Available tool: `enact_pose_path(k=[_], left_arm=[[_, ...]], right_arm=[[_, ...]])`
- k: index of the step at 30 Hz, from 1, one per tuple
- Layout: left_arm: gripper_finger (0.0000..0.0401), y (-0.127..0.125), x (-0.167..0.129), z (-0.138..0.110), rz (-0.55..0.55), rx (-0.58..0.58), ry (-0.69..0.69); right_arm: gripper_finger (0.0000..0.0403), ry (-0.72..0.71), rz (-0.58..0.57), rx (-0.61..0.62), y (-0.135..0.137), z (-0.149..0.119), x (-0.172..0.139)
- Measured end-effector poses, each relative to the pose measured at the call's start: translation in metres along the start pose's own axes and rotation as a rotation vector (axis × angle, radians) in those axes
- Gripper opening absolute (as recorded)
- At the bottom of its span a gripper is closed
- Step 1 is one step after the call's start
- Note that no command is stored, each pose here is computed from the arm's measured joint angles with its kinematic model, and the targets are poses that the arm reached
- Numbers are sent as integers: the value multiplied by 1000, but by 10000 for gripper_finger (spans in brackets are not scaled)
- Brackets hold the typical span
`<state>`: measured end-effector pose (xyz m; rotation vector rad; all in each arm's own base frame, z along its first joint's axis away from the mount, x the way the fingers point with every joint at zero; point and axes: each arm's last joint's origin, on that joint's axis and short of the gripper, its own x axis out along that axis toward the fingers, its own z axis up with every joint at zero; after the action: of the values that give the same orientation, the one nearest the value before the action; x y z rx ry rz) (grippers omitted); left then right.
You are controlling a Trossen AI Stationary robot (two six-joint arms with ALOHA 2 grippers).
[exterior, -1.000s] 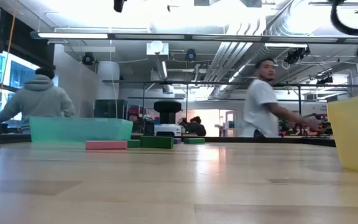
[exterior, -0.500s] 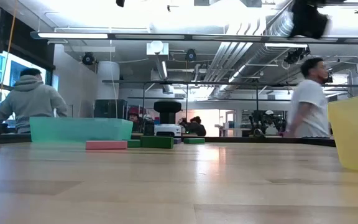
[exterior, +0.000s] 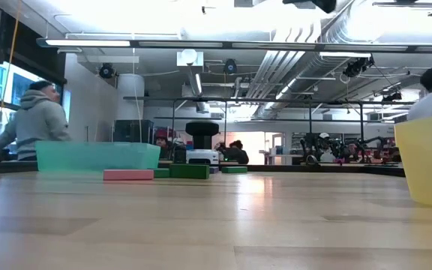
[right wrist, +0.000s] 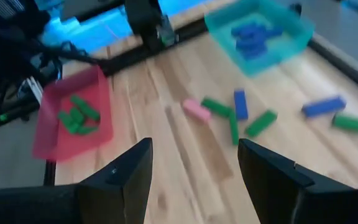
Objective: Sort blocks
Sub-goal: Put the pink block into the yellow bin
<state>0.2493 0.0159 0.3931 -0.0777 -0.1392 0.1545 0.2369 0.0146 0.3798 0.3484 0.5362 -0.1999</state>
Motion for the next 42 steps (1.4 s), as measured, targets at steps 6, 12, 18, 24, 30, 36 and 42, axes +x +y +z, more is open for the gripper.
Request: enact_pose_path(k=[6, 12, 18, 24, 30, 36, 42], left_arm=[[148, -1, 0, -8, -45, 5, 82], [148, 3, -6, -45, 24, 19, 457], [148, -2, -21, -85, 66, -25, 871], [148, -9, -39, -142, 198, -93, 1217], [155, -5, -55, -193, 337, -179, 1357], [198, -3, -59, -222, 305, -168, 1315], [240, 2, -62, -248, 344, -80, 1265]], right_arm=[[211, -41, 10, -65, -8, 6, 5], [211, 73, 0, -82, -28, -19, 40], [211, 30, 51, -56, -29, -17, 53], [211, -1, -8, -115, -34, -14, 61], [211, 7, -27, -123, -41, -13, 65], [211, 12, -28, -118, -45, -12, 65], [211, 19, -11, -112, -44, -13, 65]])
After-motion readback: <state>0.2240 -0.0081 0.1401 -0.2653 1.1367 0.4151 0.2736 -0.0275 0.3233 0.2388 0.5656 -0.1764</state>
